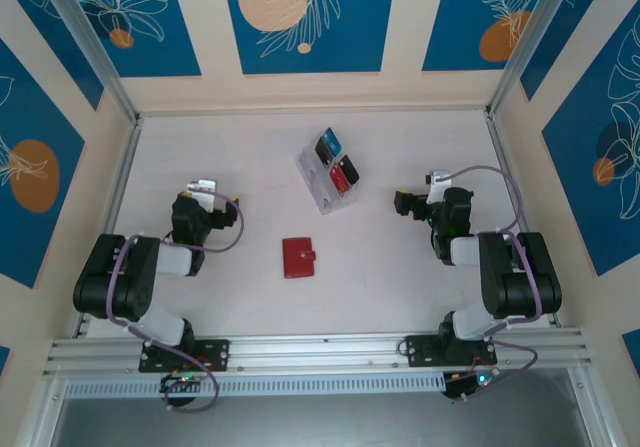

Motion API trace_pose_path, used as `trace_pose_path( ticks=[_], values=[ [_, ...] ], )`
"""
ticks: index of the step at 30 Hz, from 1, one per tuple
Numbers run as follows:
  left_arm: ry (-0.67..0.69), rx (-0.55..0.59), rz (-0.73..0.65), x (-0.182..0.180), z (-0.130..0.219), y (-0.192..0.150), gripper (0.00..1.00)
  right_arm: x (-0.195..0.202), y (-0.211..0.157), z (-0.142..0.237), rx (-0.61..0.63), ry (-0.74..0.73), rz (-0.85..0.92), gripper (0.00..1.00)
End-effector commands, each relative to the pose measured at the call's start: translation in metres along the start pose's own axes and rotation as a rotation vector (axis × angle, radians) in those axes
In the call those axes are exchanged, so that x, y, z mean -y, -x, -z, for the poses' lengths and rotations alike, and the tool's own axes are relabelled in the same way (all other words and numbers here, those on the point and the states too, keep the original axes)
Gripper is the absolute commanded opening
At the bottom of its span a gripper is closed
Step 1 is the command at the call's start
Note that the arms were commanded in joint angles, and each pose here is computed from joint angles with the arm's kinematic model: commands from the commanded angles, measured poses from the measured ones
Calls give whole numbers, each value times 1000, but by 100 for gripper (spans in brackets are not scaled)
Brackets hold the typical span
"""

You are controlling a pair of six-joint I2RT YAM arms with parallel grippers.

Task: Put the credit cards into the card holder
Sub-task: Open the button on the card holder.

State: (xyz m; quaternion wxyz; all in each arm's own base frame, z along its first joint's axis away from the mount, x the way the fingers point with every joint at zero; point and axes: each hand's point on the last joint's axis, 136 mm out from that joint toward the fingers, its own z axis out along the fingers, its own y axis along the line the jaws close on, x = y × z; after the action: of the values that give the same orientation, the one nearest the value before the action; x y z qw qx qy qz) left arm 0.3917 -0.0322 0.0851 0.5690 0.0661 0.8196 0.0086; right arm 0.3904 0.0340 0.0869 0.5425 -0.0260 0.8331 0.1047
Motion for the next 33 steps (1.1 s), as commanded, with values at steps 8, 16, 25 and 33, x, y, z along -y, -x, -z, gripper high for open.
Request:
trace_pose_path(
  ticks=[8, 16, 25, 33],
  values=[
    [-6, 20, -10, -1, -1, 7, 100, 0, 9, -2, 21, -4, 14, 99],
    [-6, 20, -10, -1, -1, 7, 100, 0, 9, -2, 22, -4, 15, 99],
    [37, 20, 8, -9, -1, 7, 100, 0, 9, -2, 21, 1, 8, 99],
    [186, 39, 71, -35, 6, 5, 100, 0, 8, -2, 18, 10, -2, 99]
  ],
)
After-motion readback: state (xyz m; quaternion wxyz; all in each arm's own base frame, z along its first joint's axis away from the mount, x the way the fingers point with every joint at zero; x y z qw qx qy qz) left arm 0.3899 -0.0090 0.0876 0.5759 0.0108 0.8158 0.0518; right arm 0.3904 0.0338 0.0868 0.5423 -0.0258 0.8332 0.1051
